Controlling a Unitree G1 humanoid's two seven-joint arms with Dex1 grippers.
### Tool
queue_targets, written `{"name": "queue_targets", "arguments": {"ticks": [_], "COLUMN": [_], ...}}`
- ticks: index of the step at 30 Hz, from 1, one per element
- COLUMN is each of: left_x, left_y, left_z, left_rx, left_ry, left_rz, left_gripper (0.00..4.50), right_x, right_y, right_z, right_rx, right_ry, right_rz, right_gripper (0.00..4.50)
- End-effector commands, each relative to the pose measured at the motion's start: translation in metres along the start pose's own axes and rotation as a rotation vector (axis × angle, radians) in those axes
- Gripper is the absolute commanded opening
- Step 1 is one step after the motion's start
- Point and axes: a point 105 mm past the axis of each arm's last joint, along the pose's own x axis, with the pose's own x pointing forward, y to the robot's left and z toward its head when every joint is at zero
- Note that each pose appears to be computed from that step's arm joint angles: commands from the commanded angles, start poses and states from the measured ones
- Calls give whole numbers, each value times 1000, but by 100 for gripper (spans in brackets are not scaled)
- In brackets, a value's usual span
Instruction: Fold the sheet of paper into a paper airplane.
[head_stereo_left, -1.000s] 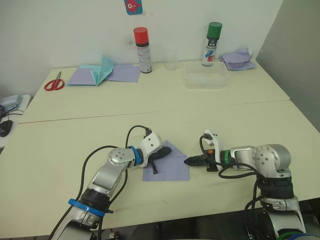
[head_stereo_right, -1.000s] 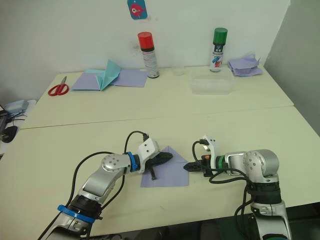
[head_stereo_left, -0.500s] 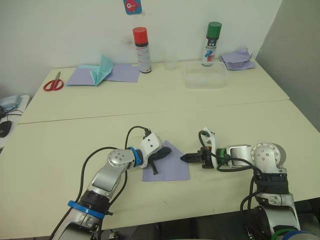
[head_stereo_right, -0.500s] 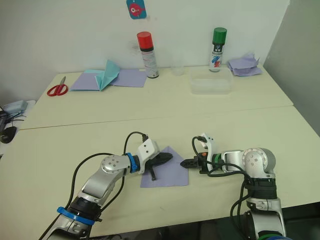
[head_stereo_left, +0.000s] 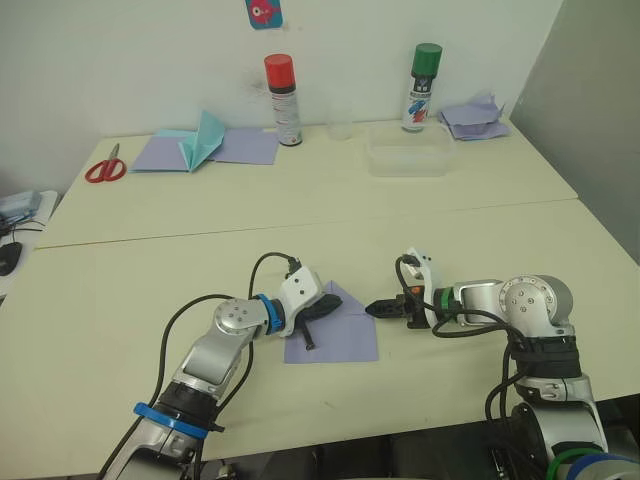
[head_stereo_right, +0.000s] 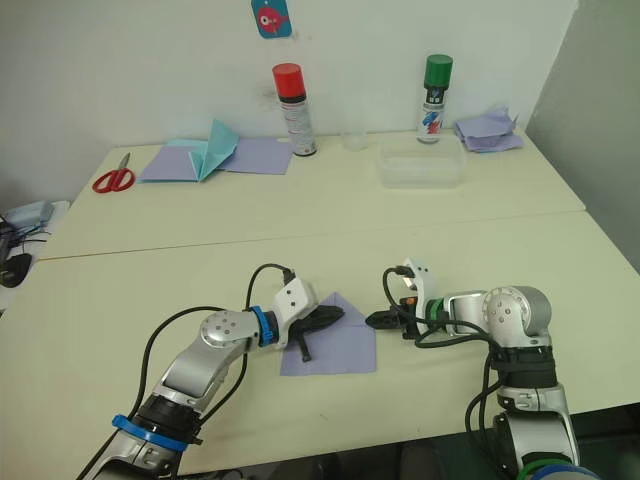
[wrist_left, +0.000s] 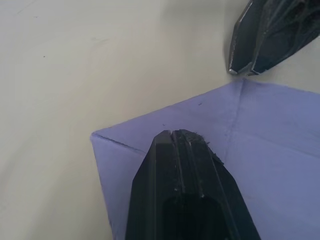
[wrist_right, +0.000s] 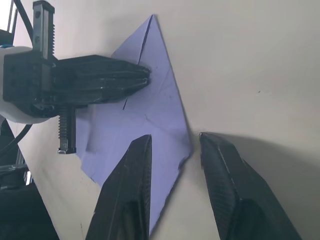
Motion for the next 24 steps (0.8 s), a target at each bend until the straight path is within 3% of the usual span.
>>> {"name": "queue_targets", "arguments": {"ticks": [1,7,11,23,24], "left_x": [-12,-30,-37,-27,-27], "left_y": [3,14,6,-8,-8], "left_z": [-22,-23,-29,-35,-35], "left_rx": [-60,-68,-89,-107,-105], "left_ry": [77,108,146,167,168], "left_rz": [19,56,18,-40,-40], "left_gripper": [0,0,0,0,0], "right_x": [2,13,12,14,14], "right_y": [4,6,7,15,15], "right_z": [8,7,6,6,7], "right_rx": [-17,39,69,127,131], "right_ry": [-28,-25,-13,1,-3], "right_rz": [14,39,56,126,126], "right_gripper": [156,156,156,156,140]}}
